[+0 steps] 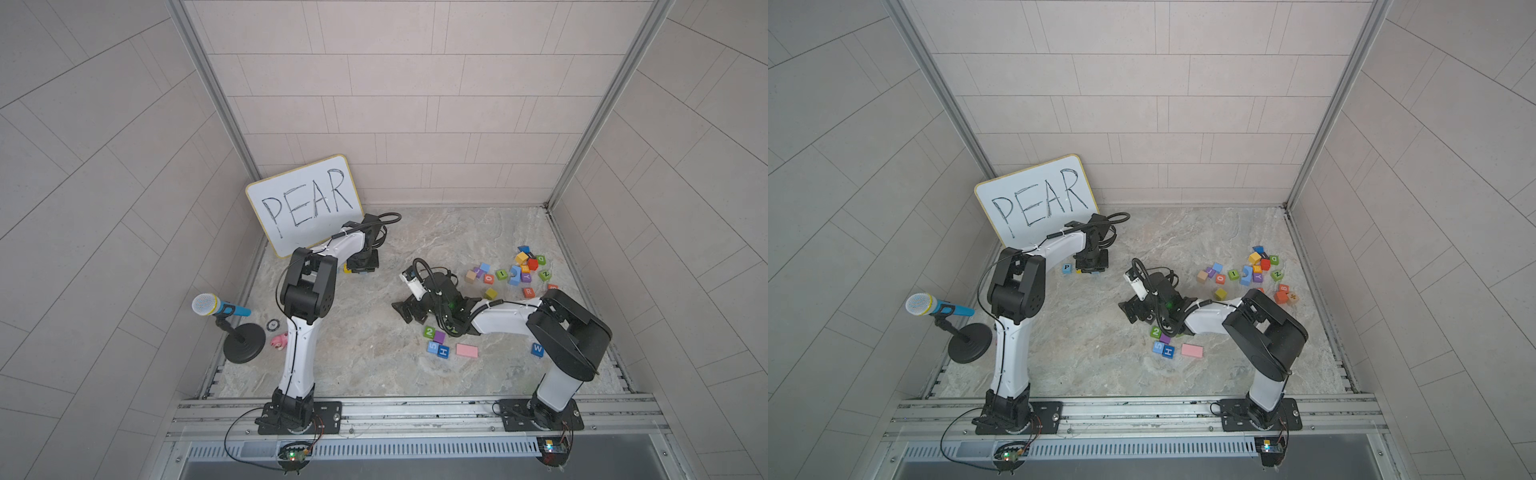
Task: Spell the uppercase word “pear” with letter blocks
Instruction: Place the letter block at the center of the board.
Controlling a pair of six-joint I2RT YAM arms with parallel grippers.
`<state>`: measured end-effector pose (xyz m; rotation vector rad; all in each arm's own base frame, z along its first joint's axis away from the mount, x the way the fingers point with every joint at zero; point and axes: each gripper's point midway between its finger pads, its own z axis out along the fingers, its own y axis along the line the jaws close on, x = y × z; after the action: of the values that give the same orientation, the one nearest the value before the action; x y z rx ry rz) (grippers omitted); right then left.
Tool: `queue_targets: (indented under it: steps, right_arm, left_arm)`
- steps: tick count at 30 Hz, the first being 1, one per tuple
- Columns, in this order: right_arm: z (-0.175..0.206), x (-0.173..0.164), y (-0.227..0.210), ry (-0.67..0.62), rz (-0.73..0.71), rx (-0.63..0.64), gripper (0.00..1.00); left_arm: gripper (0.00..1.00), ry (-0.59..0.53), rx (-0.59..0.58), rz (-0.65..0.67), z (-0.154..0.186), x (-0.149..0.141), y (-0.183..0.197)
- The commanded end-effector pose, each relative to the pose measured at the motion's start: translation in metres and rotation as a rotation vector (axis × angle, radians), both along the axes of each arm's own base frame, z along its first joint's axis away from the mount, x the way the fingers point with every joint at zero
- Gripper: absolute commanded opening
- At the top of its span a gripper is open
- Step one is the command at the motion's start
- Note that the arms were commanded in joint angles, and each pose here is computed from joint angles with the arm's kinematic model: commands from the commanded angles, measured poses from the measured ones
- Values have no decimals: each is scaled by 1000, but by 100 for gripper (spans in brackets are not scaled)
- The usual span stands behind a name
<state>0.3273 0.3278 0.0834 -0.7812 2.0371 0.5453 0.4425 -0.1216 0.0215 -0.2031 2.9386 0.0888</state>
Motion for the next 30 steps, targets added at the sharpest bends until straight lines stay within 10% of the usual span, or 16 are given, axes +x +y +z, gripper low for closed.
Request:
queue_targets:
  steps: [1, 30]
  right_arm:
    - [-3, 2, 0, 5, -12, -12, 100]
    - [-8, 2, -1, 24, -18, -16, 100]
  left_arm:
    - [20, 3, 1, 9, -1, 6, 5]
    - [24, 17, -40, 11, -10, 10, -4]
